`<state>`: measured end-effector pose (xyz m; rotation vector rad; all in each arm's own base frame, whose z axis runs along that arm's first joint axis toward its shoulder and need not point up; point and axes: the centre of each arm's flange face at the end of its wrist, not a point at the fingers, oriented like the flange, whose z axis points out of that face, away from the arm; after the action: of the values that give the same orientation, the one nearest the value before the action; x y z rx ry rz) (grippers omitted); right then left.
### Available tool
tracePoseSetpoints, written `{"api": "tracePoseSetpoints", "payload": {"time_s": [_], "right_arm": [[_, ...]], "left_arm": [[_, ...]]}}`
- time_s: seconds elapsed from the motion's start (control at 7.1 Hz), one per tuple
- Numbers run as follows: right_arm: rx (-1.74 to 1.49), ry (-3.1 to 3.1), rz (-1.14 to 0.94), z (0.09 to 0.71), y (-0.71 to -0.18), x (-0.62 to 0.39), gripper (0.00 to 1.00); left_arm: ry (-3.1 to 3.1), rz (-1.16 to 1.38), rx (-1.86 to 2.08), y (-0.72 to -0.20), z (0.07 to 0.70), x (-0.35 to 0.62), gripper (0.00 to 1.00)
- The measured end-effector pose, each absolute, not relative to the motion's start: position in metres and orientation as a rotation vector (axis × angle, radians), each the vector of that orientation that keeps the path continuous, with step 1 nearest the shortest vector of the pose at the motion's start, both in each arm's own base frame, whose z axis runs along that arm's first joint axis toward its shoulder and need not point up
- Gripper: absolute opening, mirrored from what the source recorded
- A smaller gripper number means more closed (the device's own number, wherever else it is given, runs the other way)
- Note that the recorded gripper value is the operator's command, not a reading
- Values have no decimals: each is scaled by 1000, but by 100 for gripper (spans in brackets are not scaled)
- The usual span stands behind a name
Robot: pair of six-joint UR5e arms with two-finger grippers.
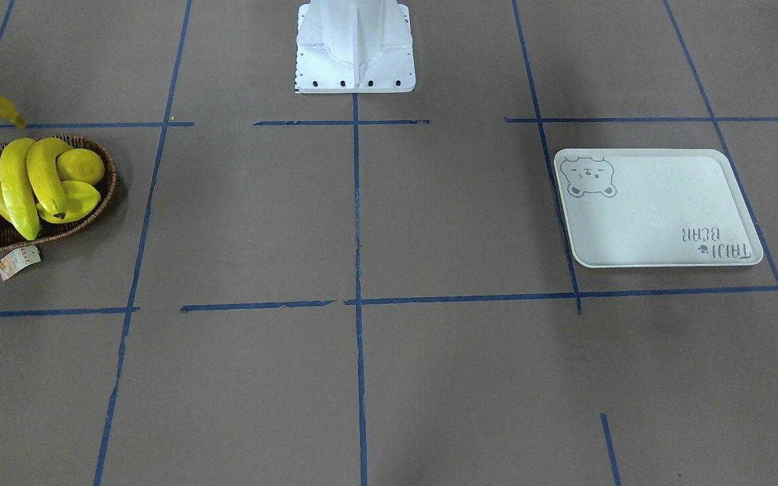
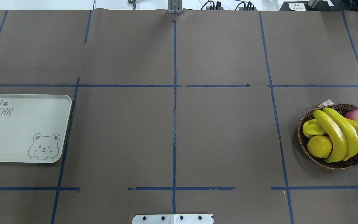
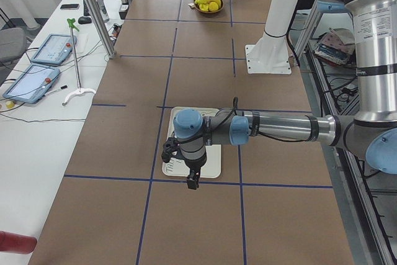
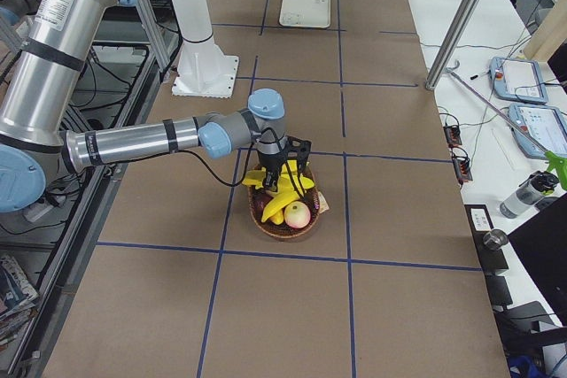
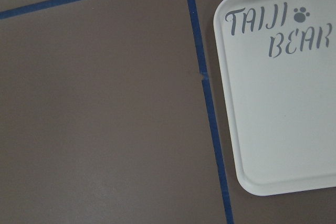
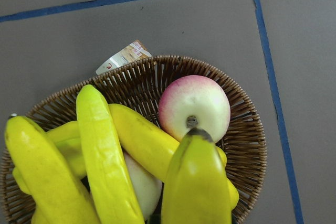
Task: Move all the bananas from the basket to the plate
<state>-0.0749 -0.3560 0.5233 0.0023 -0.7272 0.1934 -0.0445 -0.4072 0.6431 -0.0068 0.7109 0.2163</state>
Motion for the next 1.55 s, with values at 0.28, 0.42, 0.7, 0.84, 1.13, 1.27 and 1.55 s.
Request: {"api": "tracePoseSetpoints", "payload": {"time_s": [0.28,0.42,0.7,0.84,1.13,1.27,1.55], "right_arm": [[4,-816,159,499,-369,-78,3],[4,-874,134,483,-376,-85,3],[9,-958,102,455,-394,-98,4],[3,-992,105,441,-404,-106,4],[-39,-1049,150,398,-428,-146,5],[-56,-1065,166,374,-437,-174,5],[-66,-1074,205,329,-445,-236,5]], "left_arm": [[706,229,4,-408,637,-42,100],[707,242,19,-412,631,-38,100],[703,296,150,-442,601,-31,100],[700,339,233,-463,582,-24,100],[716,437,309,-491,547,21,100],[741,436,311,-500,526,57,100],[832,451,328,-497,485,156,100]]}}
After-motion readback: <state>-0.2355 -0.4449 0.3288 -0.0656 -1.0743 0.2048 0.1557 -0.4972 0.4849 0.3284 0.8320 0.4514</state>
